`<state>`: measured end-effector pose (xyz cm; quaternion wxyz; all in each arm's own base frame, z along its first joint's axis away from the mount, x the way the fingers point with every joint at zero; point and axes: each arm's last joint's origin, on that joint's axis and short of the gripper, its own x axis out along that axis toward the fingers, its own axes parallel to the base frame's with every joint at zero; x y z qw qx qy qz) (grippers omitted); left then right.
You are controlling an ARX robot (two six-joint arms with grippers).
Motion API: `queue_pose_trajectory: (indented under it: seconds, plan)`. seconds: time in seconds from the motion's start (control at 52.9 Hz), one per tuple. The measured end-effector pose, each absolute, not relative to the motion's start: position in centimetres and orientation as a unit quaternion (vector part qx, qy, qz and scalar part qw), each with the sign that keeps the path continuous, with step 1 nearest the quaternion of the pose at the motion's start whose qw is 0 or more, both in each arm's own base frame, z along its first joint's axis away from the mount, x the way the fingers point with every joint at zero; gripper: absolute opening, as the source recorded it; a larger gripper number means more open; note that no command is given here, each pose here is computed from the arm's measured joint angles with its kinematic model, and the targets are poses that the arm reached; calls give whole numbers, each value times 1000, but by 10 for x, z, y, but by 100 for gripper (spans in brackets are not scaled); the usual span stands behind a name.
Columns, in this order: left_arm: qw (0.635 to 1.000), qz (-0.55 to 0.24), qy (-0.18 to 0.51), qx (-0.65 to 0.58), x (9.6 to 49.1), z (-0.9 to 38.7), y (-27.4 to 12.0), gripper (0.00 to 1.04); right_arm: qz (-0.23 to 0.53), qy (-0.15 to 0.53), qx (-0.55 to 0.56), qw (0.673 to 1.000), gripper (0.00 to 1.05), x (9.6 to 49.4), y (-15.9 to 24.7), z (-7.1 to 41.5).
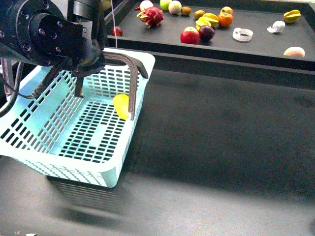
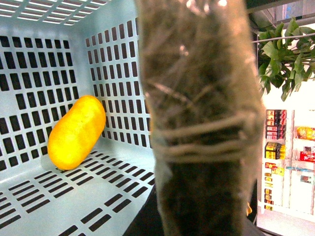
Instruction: Pick mango with right arm and hold basket with left
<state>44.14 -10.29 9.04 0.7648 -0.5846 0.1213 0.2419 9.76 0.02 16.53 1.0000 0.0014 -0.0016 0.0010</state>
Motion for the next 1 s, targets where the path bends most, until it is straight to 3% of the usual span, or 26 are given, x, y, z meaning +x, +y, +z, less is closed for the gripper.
queue_pose_trajectory:
  seconds: [0.038, 0.529, 0.813, 1.002]
  plan:
    - [762, 241, 122, -589, 442, 91, -102, 7, 1, -2, 1, 1000, 96, 98, 0, 165]
    - [767, 242, 124, -581, 431, 100, -98, 98, 1, -2, 1, 1000, 96, 98, 0, 165]
    - [816, 238, 103, -517, 394, 136, -102, 97, 1, -2, 1, 1000, 96, 98, 0, 165]
    - [848, 226, 57, -475, 344, 170, -92, 97, 1, -2, 1, 1000, 96, 98, 0, 165]
